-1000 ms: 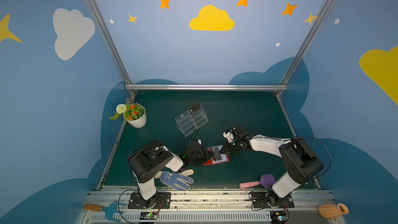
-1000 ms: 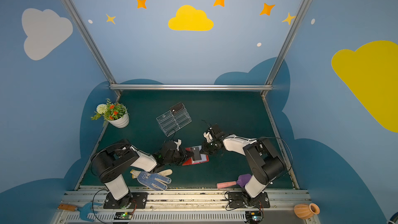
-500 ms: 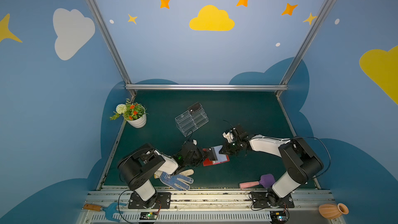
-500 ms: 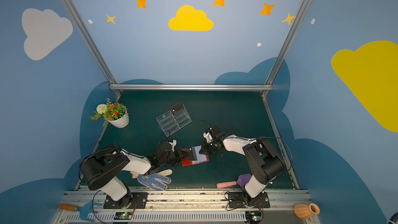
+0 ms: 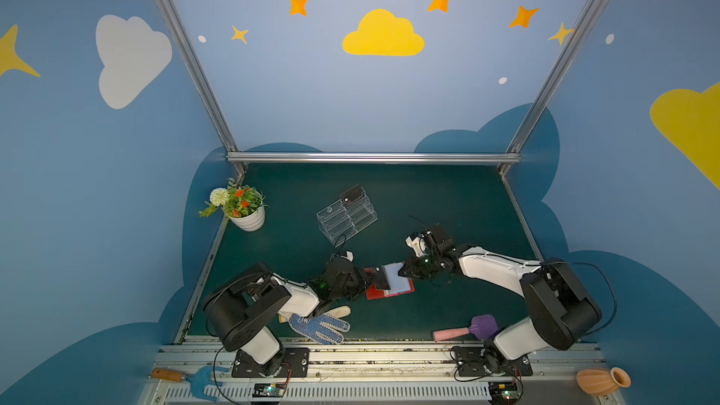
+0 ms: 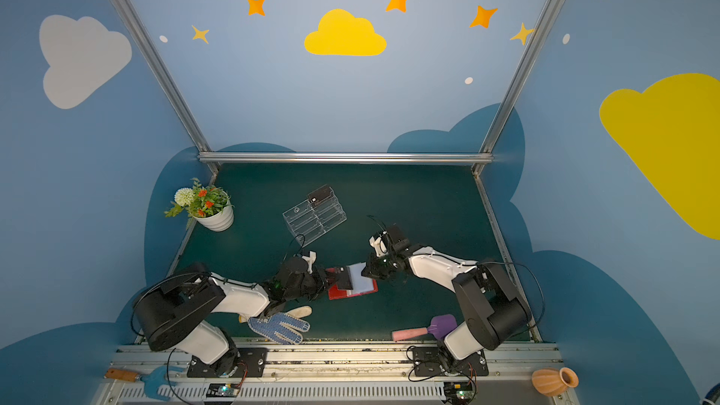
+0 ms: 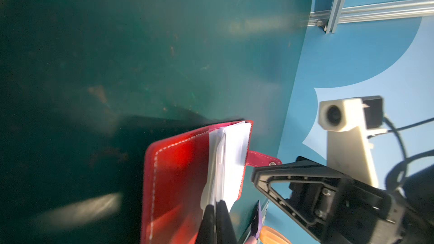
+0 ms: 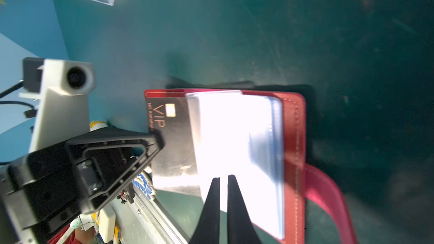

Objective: Take the credit cards out of the card holder
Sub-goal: Take out the credit card from the card slot.

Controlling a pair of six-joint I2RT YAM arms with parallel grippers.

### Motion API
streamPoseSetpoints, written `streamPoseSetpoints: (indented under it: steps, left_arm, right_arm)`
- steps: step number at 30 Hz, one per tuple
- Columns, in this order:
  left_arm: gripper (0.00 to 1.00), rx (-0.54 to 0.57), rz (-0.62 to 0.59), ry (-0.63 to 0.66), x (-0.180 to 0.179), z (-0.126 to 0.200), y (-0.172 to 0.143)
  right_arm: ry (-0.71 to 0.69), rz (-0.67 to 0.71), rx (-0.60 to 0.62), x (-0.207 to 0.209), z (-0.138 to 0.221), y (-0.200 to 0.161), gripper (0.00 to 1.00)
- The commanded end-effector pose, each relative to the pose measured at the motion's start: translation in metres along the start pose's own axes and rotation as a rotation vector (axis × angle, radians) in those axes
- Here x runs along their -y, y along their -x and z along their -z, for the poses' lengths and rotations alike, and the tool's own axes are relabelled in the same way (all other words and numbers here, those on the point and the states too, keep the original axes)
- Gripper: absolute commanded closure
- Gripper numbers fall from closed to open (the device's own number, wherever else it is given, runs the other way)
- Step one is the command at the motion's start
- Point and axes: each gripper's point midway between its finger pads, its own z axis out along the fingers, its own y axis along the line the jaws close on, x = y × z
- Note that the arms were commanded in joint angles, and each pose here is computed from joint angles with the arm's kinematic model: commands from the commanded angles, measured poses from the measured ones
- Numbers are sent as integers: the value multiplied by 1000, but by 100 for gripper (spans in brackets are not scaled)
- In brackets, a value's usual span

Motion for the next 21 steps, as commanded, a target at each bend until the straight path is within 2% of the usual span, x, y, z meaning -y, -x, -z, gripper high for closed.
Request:
streamPoseSetpoints:
  steps: [1, 9, 12, 16, 21]
  left_arm:
    - [96, -18, -30, 15, 1, -2, -1]
    - [93, -29, -32, 19, 3, -4, -3]
    - [85, -34, -36, 18, 4, -5, -4]
    - [71, -49, -45, 1, 10, -8, -6]
    - [69, -64, -49, 1, 10, -12, -8]
  right_arm:
    - [-6, 9, -28, -7, -5, 0, 93]
    - [-14, 10, -79, -9, -33, -2, 97]
    - [-36, 0, -97, -4, -38, -7, 98]
    - [-44, -15, -109, 2, -43, -11, 99]
    - [-50, -22, -114, 5, -45, -13, 99]
